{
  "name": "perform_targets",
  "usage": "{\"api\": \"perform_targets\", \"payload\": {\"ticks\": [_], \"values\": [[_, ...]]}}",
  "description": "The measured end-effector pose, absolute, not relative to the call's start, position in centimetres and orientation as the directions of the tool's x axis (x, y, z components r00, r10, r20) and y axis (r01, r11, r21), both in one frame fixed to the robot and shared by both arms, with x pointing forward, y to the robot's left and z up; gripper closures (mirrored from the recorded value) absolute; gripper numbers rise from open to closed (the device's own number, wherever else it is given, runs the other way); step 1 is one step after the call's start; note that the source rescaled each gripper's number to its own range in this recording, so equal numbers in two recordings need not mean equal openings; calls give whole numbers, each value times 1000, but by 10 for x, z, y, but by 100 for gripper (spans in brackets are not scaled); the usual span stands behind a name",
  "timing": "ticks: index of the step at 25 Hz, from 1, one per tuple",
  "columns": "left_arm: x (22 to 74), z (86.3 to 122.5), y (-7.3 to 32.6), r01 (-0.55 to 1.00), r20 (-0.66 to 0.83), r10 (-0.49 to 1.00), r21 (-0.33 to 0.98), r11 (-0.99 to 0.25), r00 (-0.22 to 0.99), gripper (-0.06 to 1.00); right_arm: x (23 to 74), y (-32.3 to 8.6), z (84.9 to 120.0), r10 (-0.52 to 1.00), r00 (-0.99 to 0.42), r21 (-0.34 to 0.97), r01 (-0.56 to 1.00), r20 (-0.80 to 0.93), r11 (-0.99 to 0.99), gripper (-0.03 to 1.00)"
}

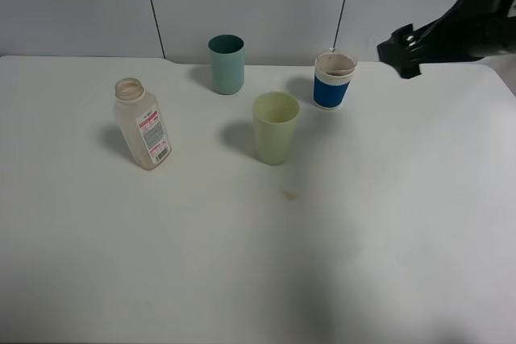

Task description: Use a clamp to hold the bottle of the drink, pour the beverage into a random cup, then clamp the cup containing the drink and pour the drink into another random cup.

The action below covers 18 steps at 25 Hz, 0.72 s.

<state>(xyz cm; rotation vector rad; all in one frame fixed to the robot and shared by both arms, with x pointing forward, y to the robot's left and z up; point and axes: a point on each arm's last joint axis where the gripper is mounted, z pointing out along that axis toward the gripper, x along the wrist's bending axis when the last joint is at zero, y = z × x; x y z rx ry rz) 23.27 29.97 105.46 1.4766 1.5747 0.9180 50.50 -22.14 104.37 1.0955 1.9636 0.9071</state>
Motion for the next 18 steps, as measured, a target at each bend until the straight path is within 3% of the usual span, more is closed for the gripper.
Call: {"api": "perform_targets", "payload": {"ticks": [6, 11, 18], "values": [[233, 1055, 300, 439, -61, 998, 896, 66, -26, -6, 480, -274, 1078, 945, -217, 841, 438, -244, 318, -3], [233, 1055, 300, 439, -61, 998, 896, 66, -26, -6, 429, -305, 1118, 974, -50, 894, 388, -222, 224, -3], [233, 1055, 300, 439, -61, 998, 896, 66, -26, -6, 362, -305, 1142, 981, -11, 924, 333, -195, 187, -3]]}}
